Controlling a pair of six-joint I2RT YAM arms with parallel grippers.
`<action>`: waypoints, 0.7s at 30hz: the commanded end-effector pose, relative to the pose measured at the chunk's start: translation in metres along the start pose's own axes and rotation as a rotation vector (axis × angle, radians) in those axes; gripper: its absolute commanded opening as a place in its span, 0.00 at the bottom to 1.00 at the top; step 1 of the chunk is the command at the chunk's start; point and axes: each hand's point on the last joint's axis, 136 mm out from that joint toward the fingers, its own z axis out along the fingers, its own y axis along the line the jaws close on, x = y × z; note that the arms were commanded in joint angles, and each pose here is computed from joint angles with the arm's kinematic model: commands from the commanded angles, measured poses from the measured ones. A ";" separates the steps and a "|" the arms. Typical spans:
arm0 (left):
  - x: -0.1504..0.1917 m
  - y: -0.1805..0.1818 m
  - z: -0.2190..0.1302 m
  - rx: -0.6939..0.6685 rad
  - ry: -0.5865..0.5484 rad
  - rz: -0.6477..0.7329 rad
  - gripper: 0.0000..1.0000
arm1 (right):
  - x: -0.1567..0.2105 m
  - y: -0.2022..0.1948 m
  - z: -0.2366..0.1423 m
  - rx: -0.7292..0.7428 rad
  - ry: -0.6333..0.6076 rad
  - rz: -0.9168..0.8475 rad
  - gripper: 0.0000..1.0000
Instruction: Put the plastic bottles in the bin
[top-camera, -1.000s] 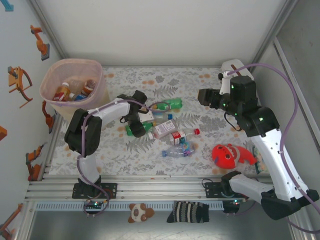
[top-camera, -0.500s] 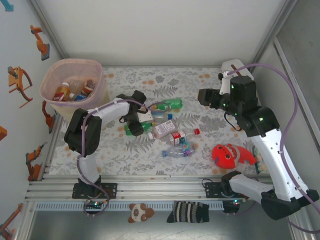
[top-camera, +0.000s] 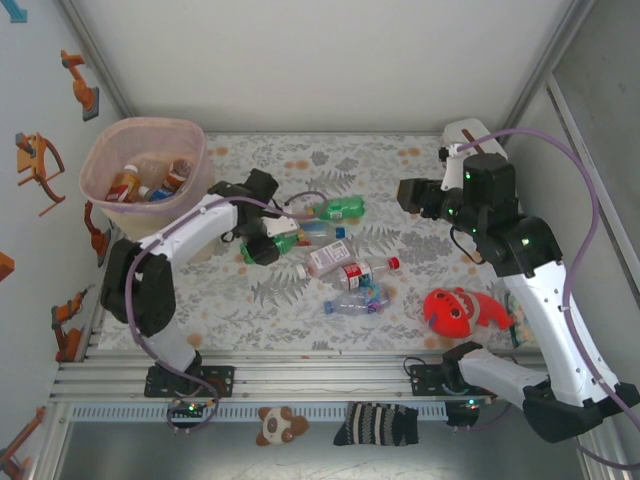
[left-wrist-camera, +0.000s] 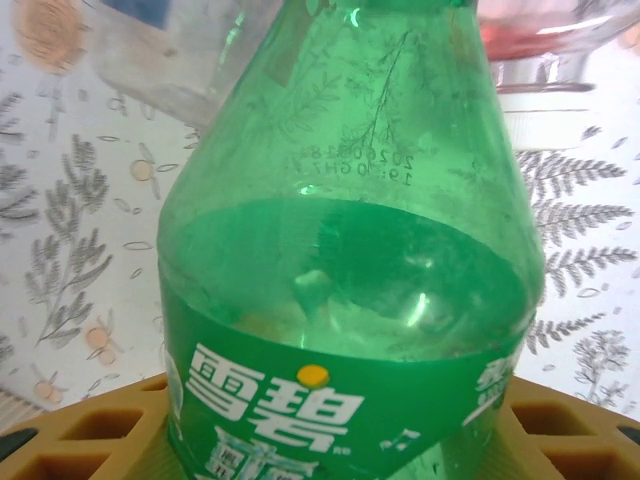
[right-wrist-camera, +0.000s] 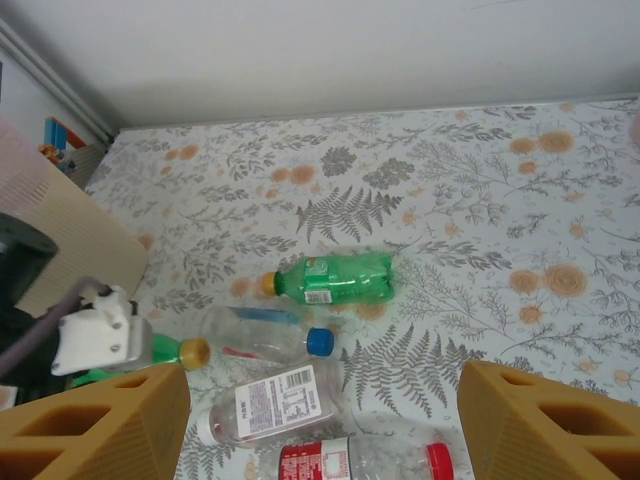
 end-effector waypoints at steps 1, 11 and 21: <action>-0.012 -0.003 -0.043 0.004 -0.124 -0.007 0.51 | -0.004 0.002 -0.006 -0.006 -0.015 -0.015 0.71; -0.035 0.011 -0.147 -0.111 -0.445 -0.100 0.51 | -0.005 0.003 -0.003 -0.008 -0.008 -0.015 0.70; -0.025 0.040 -0.243 -0.235 -0.675 -0.330 0.50 | -0.005 0.004 0.002 -0.016 -0.004 -0.014 0.70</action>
